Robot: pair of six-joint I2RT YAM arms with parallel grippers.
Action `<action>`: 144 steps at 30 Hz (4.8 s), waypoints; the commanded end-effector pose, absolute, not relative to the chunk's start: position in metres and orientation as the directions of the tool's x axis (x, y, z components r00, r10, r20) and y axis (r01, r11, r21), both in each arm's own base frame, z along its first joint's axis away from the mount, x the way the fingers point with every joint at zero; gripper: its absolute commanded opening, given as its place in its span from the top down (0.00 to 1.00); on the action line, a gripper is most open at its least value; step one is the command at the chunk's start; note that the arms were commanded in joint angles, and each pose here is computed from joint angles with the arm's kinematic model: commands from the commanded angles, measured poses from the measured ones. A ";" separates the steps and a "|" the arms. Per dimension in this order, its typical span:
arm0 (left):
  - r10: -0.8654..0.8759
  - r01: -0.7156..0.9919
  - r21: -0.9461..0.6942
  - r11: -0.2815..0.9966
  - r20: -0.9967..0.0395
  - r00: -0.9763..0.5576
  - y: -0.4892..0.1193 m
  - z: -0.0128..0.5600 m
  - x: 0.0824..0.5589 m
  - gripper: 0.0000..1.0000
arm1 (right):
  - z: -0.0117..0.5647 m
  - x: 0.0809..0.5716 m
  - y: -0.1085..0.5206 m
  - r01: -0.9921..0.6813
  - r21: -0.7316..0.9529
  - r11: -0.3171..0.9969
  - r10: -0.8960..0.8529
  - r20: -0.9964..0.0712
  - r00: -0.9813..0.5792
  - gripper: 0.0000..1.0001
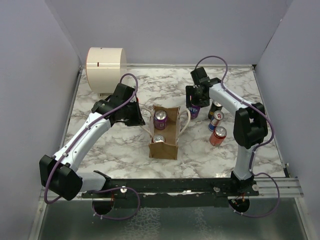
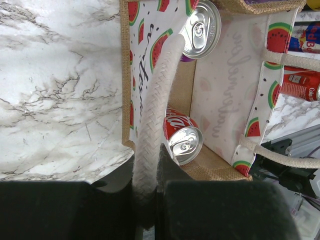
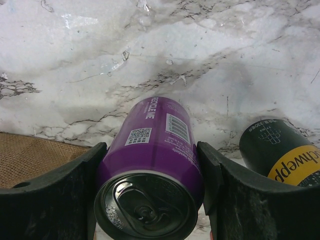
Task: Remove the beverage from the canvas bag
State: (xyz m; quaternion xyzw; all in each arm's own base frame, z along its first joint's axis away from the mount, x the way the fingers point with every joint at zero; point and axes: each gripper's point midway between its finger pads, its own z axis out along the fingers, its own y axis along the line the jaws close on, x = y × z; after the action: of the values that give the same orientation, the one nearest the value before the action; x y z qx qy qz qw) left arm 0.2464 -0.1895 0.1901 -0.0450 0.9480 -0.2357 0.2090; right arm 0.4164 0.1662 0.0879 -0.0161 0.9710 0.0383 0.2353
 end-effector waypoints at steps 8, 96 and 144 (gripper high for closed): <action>-0.188 0.015 -0.460 0.888 -0.391 -0.901 -0.188 0.194 0.250 1.00 | 0.089 0.422 0.165 -0.076 0.086 0.993 -0.023 -0.498 -0.867 0.85; -0.183 0.032 -0.459 0.888 -0.415 -0.891 -0.185 0.197 0.249 1.00 | 0.172 0.280 0.349 -0.321 0.379 0.868 -0.118 -0.471 -0.874 0.33; -0.115 0.132 -0.494 0.859 -0.439 -0.891 -0.199 0.210 0.254 1.00 | 0.096 0.366 0.344 -0.184 0.150 0.971 -0.002 -0.769 -0.639 0.07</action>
State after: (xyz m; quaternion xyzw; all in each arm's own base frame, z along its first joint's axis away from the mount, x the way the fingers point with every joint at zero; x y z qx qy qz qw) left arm 0.2542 -0.1951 0.2062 -0.0011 0.9391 -0.2511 0.2345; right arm 0.3458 0.3450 0.0980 -0.0544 0.9133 0.1290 0.3825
